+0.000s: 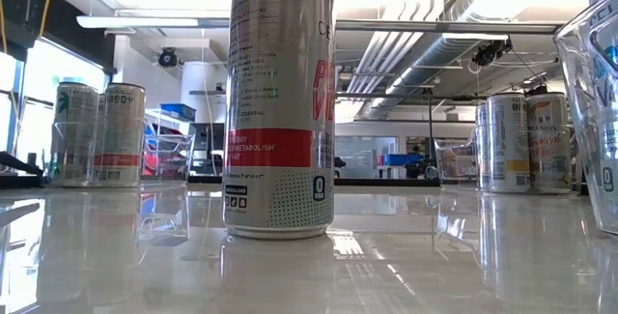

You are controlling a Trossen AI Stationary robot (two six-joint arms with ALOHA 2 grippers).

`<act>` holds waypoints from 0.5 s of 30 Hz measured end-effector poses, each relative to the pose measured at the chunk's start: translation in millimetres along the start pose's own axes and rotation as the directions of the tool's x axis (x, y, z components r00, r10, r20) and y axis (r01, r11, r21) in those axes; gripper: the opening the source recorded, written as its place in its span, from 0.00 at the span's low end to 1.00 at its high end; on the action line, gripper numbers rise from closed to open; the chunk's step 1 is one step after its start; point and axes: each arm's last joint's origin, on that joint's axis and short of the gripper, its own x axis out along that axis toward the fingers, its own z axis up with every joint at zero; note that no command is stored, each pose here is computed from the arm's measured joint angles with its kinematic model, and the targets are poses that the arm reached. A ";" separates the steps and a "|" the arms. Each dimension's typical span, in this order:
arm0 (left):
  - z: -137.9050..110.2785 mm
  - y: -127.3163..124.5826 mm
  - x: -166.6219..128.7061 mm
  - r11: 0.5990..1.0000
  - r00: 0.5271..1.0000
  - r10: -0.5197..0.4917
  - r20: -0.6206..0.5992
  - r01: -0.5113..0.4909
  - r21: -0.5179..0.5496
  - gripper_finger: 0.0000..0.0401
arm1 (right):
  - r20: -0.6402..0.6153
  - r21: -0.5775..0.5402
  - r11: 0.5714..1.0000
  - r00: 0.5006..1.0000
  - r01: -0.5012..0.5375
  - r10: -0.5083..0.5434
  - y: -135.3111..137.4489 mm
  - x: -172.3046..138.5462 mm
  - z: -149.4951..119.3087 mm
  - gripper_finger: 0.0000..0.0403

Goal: Sort soda cans
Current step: Put the pink soda can into the top left transparent bin

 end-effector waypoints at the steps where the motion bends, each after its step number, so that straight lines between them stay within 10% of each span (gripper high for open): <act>1: -0.2 -0.8 0.0 1.000 1.000 0.006 0.000 -0.006 0.002 0.83 | 0.000 0.000 1.000 1.000 0.000 0.000 0.0 0.0 0.0 0.81; 15: -7.4 -3.8 7.9 0.997 0.997 0.075 -0.018 -0.074 0.010 0.81 | 0.000 0.000 1.000 1.000 0.000 0.000 0.0 0.0 -0.1 0.81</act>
